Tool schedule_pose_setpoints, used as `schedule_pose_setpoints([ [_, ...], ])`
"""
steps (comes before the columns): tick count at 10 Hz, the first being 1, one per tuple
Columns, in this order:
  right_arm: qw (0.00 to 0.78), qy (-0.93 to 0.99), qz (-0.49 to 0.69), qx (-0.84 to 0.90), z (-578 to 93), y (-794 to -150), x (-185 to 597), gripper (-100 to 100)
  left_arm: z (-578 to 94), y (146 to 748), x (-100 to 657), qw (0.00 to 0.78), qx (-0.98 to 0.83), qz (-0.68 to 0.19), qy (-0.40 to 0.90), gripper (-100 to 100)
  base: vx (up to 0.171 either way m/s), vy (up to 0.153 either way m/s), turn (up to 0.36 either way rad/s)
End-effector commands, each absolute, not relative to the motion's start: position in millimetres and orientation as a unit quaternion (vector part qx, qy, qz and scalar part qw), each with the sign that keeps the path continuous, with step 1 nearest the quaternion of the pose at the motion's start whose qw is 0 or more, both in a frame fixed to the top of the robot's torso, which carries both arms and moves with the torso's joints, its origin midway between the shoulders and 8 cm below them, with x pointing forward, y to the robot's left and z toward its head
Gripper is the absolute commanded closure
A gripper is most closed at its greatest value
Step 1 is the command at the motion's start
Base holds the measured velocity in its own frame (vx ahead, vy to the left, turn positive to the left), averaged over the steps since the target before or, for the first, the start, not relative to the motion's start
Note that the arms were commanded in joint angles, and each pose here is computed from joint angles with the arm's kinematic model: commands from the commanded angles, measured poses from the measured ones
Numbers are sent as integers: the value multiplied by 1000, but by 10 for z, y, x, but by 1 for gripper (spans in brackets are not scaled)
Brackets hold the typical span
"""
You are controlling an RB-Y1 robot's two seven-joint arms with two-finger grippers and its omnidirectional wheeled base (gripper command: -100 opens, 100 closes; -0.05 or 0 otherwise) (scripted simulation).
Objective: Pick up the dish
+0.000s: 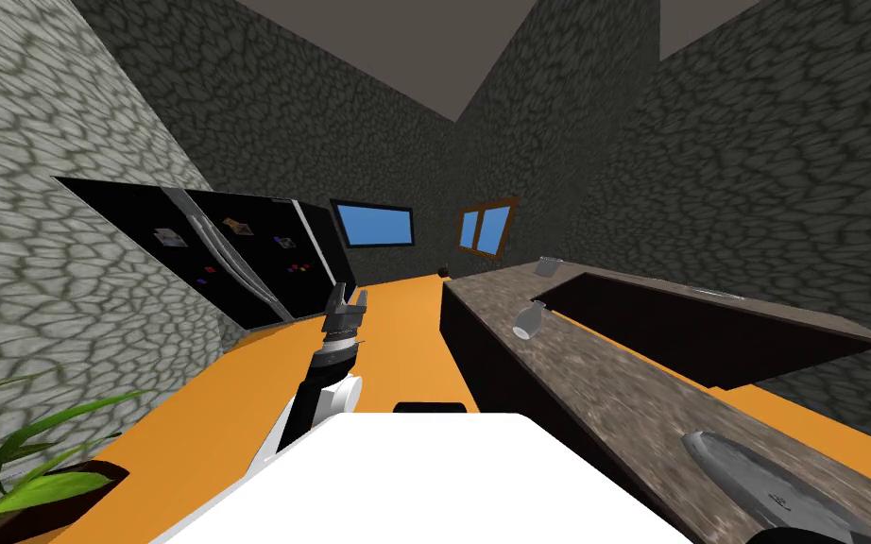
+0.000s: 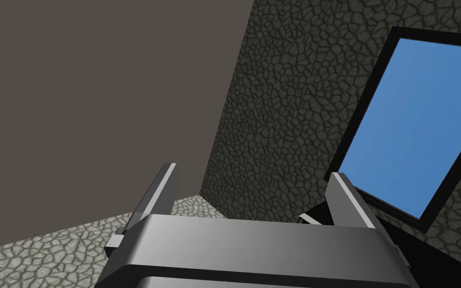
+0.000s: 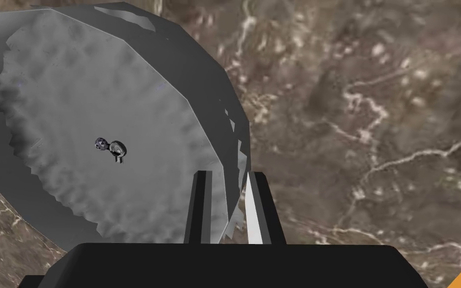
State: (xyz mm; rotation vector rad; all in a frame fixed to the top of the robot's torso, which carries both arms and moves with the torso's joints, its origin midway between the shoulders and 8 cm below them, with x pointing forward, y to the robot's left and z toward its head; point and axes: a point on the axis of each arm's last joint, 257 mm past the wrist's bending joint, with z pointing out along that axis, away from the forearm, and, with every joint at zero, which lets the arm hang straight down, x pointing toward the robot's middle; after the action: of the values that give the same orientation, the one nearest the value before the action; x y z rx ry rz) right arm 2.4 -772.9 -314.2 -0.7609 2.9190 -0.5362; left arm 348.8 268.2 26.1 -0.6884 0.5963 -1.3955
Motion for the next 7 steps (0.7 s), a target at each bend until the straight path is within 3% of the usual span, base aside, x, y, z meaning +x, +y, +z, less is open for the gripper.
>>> schedule_pose_setpoints([
  [1,43,948,-176,-263,-3095,-7755,161,100,261,2682,3488,673,-306,-620,265,0,131,-13,-185],
  [4,54,931,-173,-316,-3013,-7672,528,100,261,2682,3488,673,-306,-620,265,0,146,-9,-367],
  [6,54,930,-173,-320,-3012,-7664,558,100,262,2682,3488,672,-306,-620,265,0,78,21,-145],
  [7,55,929,-172,-322,-3012,-7659,569,0,263,2681,3488,672,-306,-620,265,0,9,3,10],
])
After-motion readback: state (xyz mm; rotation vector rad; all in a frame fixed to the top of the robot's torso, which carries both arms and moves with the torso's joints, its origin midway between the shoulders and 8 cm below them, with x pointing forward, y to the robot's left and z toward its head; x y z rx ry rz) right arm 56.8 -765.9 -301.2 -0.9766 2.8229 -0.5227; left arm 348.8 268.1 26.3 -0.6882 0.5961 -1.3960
